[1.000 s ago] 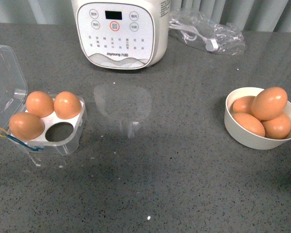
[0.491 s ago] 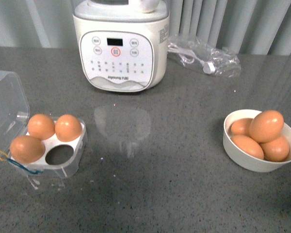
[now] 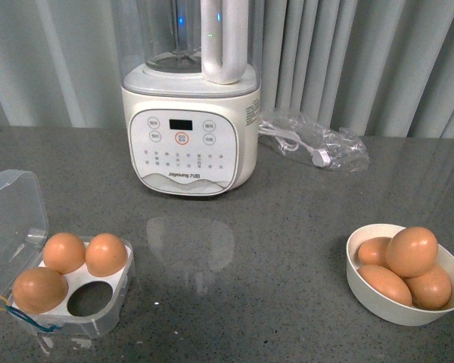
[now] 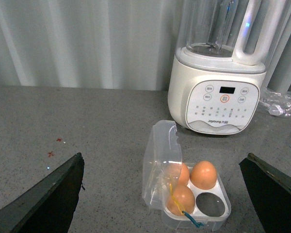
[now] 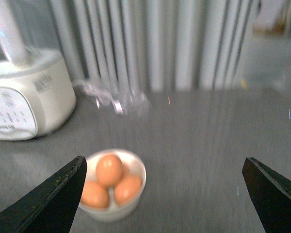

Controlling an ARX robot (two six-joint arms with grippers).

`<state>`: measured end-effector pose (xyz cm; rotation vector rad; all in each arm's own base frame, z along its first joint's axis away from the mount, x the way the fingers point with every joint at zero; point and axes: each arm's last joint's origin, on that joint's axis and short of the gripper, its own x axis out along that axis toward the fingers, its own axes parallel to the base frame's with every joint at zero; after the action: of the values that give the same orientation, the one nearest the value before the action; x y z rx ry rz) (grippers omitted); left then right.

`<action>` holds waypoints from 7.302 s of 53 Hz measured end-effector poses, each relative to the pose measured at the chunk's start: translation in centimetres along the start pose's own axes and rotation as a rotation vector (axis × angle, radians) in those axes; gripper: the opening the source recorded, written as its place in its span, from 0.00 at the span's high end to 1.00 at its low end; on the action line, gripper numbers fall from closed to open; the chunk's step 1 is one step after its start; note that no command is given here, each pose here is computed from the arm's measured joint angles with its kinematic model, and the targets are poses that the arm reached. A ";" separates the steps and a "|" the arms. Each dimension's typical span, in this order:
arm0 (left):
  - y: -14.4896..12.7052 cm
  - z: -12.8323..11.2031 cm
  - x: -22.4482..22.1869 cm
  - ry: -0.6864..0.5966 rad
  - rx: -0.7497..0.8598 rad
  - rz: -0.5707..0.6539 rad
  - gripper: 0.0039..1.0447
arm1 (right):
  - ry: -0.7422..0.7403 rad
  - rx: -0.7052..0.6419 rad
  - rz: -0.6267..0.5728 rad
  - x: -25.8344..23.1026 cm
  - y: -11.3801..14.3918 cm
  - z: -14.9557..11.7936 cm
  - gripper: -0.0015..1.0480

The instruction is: Put egg into box

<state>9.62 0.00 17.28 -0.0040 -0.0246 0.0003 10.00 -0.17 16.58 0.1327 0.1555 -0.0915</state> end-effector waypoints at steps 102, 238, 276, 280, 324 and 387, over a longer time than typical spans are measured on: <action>0.0 0.0 0.0 -0.001 0.000 0.000 0.06 | 0.354 -0.013 0.279 15.6 2.6 -2.7 0.07; 0.0 0.0 0.0 -0.001 0.000 0.000 0.06 | 0.347 -0.180 0.848 19.9 11.2 2.8 0.61; 0.0 0.0 0.0 -0.001 0.000 0.000 0.06 | 0.405 -0.327 1.467 21.6 26.3 -0.8 0.61; 0.0 0.0 0.0 -0.001 0.000 0.000 0.06 | 0.450 -0.319 1.495 21.9 26.6 -1.6 0.61; 0.0 0.0 0.0 -0.001 0.000 0.000 0.06 | 0.499 -0.475 1.572 23.8 29.0 -4.7 0.61; 0.0 0.0 0.0 -0.001 0.000 0.000 0.06 | 0.464 -0.493 1.601 24.6 31.3 -4.9 0.47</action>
<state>9.61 0.00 17.29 -0.0040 -0.0254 0.0003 36.62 29.44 11.75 -0.2449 0.4862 1.5763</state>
